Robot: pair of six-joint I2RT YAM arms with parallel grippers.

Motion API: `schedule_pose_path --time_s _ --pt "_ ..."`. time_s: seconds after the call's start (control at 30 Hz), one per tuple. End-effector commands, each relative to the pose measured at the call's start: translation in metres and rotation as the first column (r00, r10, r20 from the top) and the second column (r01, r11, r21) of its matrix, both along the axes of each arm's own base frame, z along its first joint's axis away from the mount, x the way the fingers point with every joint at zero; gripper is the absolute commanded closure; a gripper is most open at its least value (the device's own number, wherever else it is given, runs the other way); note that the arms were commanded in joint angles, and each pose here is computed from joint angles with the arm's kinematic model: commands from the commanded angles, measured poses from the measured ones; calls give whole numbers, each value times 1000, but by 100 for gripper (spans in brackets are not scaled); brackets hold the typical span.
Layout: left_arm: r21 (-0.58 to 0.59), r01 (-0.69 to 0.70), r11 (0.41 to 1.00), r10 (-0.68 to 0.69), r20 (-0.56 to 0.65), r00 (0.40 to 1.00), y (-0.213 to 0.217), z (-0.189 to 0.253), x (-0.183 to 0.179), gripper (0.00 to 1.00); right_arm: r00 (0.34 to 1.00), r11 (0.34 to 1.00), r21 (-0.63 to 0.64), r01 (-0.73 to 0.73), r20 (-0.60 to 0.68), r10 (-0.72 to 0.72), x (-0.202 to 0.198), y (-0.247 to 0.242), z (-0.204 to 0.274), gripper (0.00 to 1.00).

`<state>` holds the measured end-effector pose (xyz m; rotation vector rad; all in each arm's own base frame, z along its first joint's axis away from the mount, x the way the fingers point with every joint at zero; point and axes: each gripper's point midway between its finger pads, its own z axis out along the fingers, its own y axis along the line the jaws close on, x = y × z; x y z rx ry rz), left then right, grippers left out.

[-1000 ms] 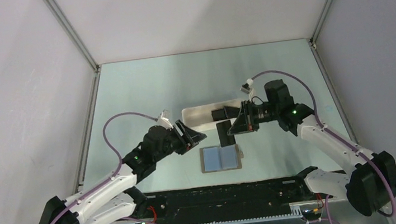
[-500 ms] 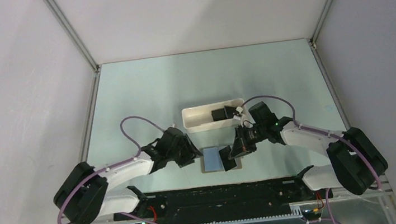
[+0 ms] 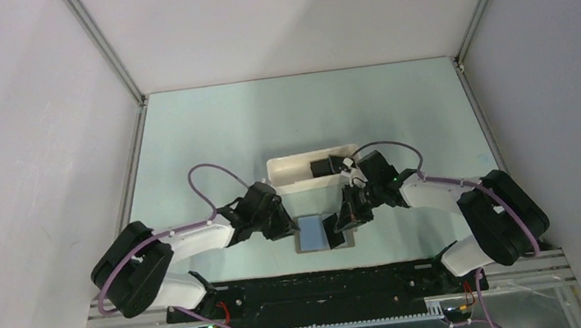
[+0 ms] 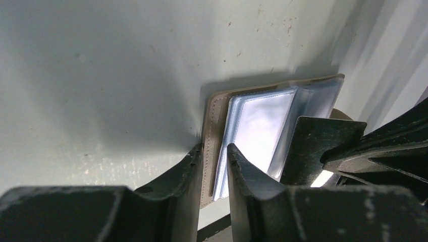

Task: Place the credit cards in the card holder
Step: Insert the credit card into the card holder.

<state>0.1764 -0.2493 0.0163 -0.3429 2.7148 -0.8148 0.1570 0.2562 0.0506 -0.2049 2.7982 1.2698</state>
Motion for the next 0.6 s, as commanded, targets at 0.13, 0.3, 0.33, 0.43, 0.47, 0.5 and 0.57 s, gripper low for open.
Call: schedule_pose_path --time_s 0.13,0.3,0.33,0.43,0.47,0.5,0.57 --pt "71 43 997 -42 -18 999 7 -14 -7 72 998 1000 5 -22 58 22 15 11 2 100" --pt "76 47 996 -46 -22 999 7 -16 -8 72 998 999 -2 -38 45 38 17 14 -1 100" --pt "78 48 996 -46 -24 999 8 -16 -8 73 998 999 1 -40 49 39 18 15 -1 100" --pt "80 52 995 -50 -25 998 7 -17 -9 73 998 999 13 -51 43 51 17 17 -2 100" --pt "80 53 995 -51 -25 998 7 -17 -8 73 998 998 16 -54 45 53 18 18 -2 100" --pt "82 55 995 -53 -28 998 7 -18 -9 73 998 998 12 -57 39 57 18 18 -4 100" --pt "82 60 995 -58 -29 998 7 -18 -9 73 998 998 6 -60 33 60 18 18 -9 100"
